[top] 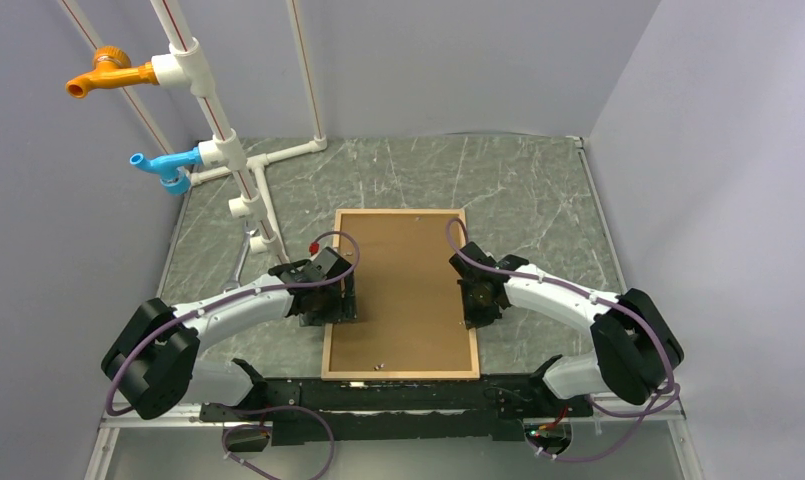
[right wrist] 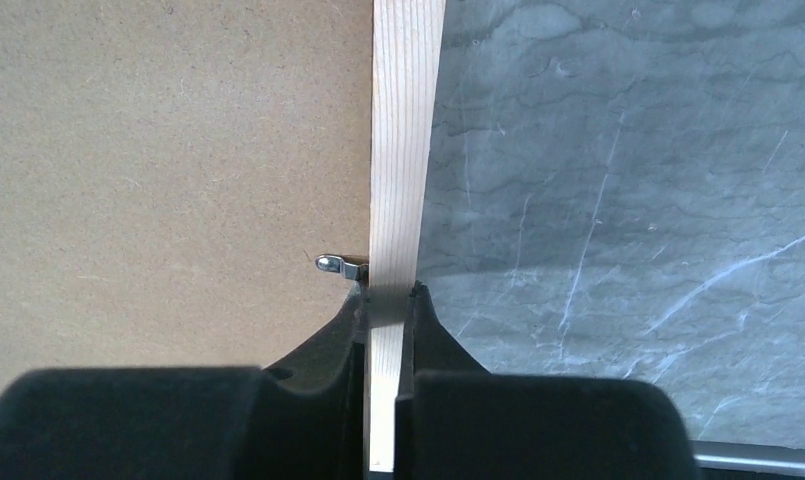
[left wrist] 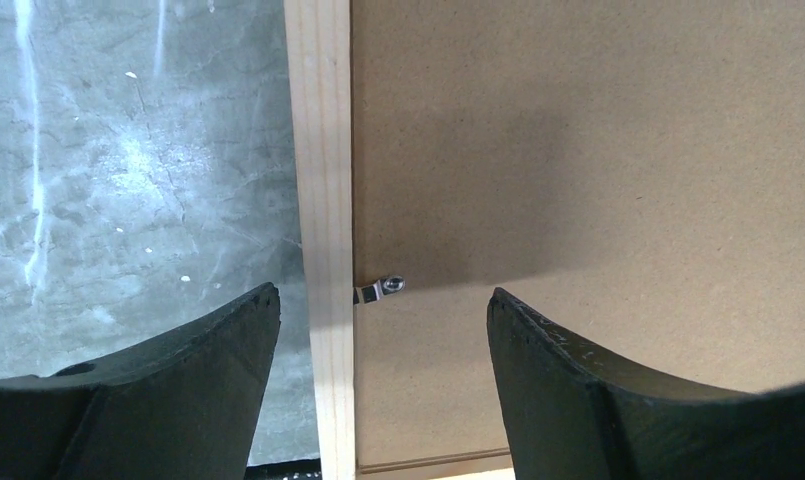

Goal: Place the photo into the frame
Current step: Install the photo frame at the center of the board.

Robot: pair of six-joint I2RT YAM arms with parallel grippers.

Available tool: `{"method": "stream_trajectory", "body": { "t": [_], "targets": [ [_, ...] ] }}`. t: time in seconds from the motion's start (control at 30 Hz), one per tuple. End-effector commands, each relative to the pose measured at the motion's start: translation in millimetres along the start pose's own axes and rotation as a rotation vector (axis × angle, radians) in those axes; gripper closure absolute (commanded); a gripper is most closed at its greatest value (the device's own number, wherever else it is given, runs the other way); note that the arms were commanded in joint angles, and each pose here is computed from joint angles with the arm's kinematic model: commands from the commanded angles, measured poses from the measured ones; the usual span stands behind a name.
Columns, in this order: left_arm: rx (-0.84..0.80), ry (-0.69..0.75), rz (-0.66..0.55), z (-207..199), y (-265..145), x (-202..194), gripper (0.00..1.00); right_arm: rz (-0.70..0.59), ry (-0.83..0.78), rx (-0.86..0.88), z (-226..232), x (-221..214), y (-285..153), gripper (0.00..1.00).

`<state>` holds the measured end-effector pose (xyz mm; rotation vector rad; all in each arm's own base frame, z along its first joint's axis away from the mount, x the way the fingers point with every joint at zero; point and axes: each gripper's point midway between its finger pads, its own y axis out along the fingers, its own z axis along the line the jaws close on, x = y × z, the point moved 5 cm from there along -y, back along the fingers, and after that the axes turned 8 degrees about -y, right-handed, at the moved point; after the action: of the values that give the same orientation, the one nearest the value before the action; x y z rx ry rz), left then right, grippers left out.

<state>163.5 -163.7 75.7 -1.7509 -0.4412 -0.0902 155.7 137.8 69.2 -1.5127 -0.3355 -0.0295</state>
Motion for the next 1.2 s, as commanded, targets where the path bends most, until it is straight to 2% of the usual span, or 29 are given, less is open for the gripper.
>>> {"method": "stream_trajectory", "body": {
  "t": [0.0, 0.07, 0.2, 0.3, 0.33, 0.43, 0.57, 0.77, 0.97, 1.17],
  "targets": [
    [-0.031, 0.004, -0.01, -4, 1, 3, 0.21, -0.071, 0.0, -0.018, 2, 13, -4, 0.99],
    [-0.034, 0.004, -0.012, -4, 0, 3, 0.2, -0.084, 0.003, 0.007, 5, 16, -8, 0.82],
    [-0.036, -0.004, -0.017, -2, -2, 6, 0.17, -0.123, 0.01, 0.07, 12, 22, -21, 0.36],
    [-0.048, -0.02, -0.028, 0, -3, 11, 0.16, -0.144, 0.029, 0.117, 13, 32, -26, 0.15],
    [-0.057, -0.025, -0.031, 0, -2, 13, 0.16, -0.144, 0.038, 0.133, 12, 35, -26, 0.12],
    [-0.078, -0.031, -0.037, -1, 1, 21, 0.16, -0.135, 0.074, 0.207, 11, 46, -21, 0.08],
    [-0.088, -0.004, -0.022, -10, 10, 29, 0.16, -0.152, 0.149, 0.316, 3, 65, -10, 0.07],
    [-0.152, 0.005, 0.01, -32, 22, 33, 0.17, -0.142, 0.177, 0.395, 8, 72, -6, 0.07],
    [-0.211, 0.044, 0.066, -60, 18, 10, 0.17, -0.121, 0.184, 0.401, 6, 54, -11, 0.07],
    [-0.19, 0.022, 0.106, -70, 16, -17, 0.17, -0.123, 0.196, 0.349, -5, 40, -12, 0.06]
  ]
}}
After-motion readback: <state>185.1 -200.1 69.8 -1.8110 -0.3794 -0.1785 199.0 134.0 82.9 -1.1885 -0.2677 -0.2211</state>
